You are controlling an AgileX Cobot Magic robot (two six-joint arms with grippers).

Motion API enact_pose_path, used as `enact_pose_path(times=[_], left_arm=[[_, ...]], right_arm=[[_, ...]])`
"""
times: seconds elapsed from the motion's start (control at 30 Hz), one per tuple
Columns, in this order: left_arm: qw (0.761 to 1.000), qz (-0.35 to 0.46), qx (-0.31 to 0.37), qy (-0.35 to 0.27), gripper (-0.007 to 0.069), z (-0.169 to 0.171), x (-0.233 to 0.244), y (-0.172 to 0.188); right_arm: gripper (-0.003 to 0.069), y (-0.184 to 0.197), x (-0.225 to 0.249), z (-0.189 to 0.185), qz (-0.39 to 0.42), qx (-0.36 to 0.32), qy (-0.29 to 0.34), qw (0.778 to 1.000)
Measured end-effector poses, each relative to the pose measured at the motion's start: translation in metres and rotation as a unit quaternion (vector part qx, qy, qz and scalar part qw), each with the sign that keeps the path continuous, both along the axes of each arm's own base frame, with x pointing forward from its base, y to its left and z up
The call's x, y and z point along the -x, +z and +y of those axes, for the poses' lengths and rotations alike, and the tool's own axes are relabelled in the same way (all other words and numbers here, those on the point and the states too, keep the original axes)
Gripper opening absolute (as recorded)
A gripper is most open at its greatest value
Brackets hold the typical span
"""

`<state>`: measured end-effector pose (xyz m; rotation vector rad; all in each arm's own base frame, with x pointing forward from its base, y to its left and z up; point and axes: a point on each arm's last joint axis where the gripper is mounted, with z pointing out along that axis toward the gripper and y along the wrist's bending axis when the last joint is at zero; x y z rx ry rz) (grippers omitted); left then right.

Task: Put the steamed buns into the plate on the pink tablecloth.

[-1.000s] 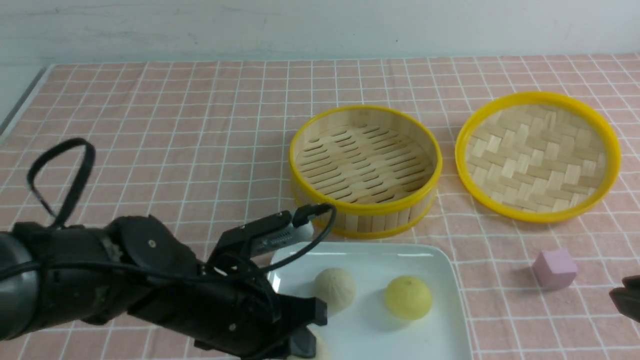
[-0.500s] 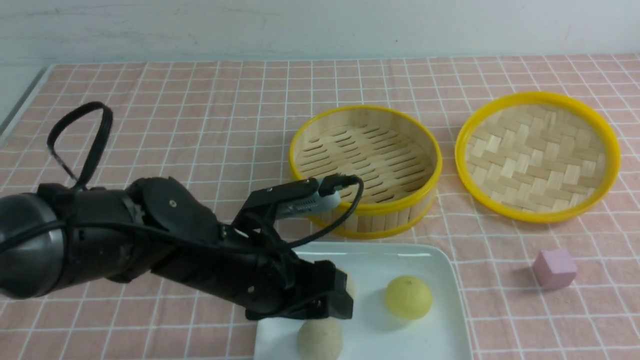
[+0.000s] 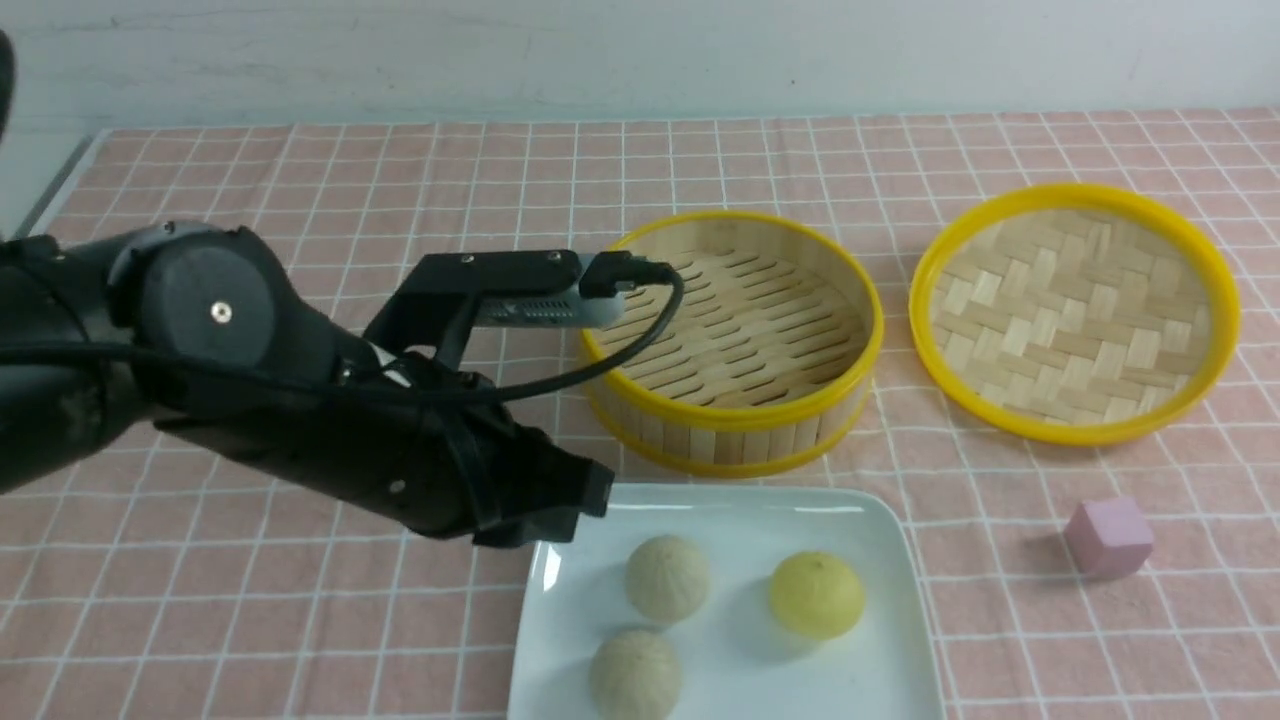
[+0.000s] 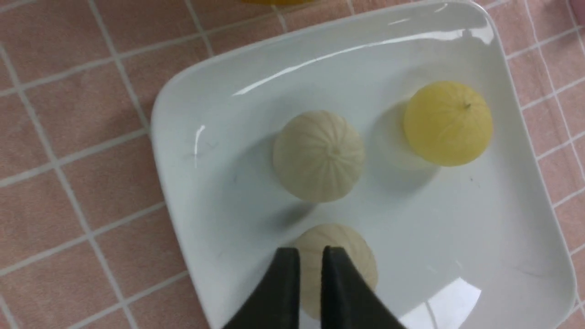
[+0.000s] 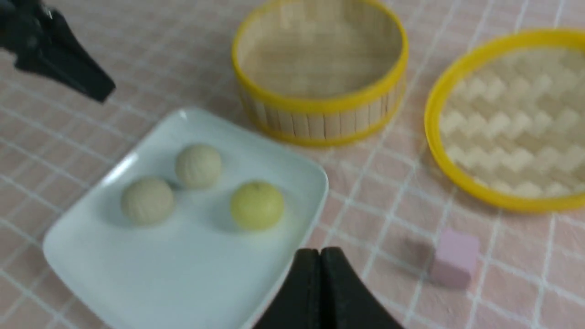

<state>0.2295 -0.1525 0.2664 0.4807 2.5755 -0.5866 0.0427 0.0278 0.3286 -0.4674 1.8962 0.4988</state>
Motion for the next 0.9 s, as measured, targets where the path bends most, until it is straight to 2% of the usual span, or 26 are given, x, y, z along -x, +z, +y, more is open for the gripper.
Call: enact_pose_path(times=[0.13, 0.3, 0.9], left_arm=[[1.000, -0.007, -0.003, -0.003, 0.0003, 0.002, 0.003, 0.004], [1.000, -0.004, -0.004, -0.003, 0.0001, 0.002, 0.003, 0.004], [1.000, -0.002, -0.005, -0.004, 0.0008, 0.002, 0.004, 0.004]], right_arm=[[-0.0012, -0.019, -0.013, 0.012, -0.059, -0.039, 0.010, 0.997], [-0.0010, -0.027, -0.018, 0.016, -0.096, -0.031, 0.017, 0.995], [0.0001, -0.026, -0.018, 0.016, -0.106, -0.025, 0.019, 0.994]])
